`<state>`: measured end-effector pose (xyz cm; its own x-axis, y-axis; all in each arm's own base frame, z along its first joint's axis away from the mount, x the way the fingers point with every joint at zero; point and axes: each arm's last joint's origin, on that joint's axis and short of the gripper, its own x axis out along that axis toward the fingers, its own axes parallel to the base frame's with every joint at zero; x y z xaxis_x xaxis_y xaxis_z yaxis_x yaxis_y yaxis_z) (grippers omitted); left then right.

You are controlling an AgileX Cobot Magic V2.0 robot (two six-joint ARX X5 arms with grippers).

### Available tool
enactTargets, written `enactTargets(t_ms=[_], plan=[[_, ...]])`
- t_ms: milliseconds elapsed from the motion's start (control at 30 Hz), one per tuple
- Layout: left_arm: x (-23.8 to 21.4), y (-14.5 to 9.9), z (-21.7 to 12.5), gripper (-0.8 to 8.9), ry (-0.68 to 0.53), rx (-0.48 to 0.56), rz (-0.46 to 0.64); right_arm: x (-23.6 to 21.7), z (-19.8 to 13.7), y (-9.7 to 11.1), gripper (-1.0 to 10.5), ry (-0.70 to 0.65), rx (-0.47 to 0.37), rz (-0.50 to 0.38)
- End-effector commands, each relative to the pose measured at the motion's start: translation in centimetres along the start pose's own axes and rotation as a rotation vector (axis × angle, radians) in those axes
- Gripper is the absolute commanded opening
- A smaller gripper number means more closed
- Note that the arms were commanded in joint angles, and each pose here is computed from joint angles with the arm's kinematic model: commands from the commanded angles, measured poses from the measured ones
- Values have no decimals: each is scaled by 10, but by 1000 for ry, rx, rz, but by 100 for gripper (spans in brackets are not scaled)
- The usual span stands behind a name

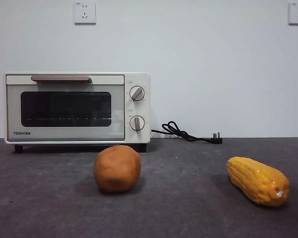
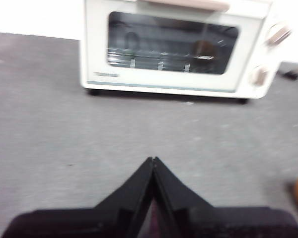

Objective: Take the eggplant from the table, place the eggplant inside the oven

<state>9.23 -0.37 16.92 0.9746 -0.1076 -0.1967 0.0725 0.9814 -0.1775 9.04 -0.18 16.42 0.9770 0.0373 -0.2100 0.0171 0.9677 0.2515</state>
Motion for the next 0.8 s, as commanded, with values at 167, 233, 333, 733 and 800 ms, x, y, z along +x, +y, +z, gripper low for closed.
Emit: enactTargets(t_ms=[167,233,333,733,800], plan=[[-2,-8,31,-6,25,-72,-89,-18,44,14,-3,-82,33,84],[0,-11,45,-6,42,-74,-101,-23,62,20,-3,-71,29,104],[3,-14,62,-6,57,-74,-135,-26,81,26,-3,-36,13,125],[17,-31,148,-6,52,-20,-264,-24,177,53,-3,119,-136,227],[20,-33,164,-6,57,-2,-274,-21,191,57,-3,153,-150,248]])
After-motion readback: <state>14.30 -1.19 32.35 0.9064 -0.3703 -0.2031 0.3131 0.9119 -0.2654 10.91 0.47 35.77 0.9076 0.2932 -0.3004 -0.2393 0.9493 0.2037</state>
